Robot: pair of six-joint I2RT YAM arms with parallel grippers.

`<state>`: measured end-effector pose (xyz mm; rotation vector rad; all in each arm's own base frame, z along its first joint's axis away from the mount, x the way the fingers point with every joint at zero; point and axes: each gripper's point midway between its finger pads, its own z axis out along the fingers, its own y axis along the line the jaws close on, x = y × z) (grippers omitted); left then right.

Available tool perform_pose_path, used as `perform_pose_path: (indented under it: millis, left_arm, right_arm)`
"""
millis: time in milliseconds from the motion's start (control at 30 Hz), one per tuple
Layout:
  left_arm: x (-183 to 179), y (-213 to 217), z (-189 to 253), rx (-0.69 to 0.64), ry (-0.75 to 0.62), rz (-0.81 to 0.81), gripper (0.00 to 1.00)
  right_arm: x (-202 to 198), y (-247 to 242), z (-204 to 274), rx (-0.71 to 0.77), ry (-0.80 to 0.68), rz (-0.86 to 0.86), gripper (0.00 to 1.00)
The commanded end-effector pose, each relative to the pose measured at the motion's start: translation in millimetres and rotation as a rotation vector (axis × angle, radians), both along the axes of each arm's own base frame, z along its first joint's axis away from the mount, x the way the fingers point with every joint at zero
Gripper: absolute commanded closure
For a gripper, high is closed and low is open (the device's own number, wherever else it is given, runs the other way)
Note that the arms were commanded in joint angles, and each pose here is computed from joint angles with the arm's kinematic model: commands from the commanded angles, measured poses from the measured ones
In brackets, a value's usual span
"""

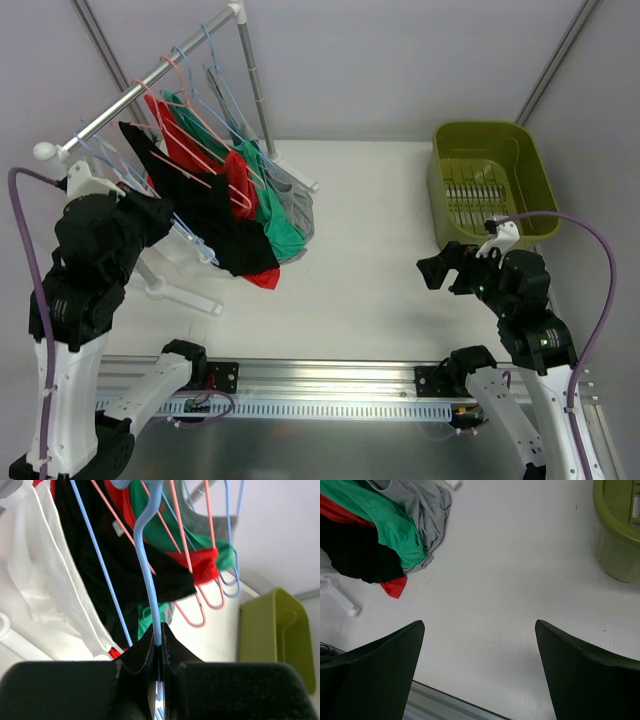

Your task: Remove the tank top from the hanger

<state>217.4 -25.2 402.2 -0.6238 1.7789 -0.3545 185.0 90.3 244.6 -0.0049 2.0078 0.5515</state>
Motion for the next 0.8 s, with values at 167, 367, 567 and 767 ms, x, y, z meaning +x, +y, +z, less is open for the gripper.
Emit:
perform_pose_path:
  millis: [167,367,567,767]
  left_arm:
    - [-58,-51,-4,-0.099,-0.093,-0.358,1.00]
    - [-103,-91,-15,-0.120,-0.108,-0.675,1.00]
    - [-146,-126,-21,-0.158,-0.095,-1.004,1.00]
    - [-177,-148,-13,-0.203,-0.075,-1.296,1.00]
  right_arm:
    - [16,7,15,0.042,-0.041,0.002,0.01]
    - [17,30,31,0.106,-0.081,0.127,0.00]
    - [19,47,46,0.164,-0.114,0.213,0.00]
    - [-8,106,91,0.387,-0.247,0.615,0.02]
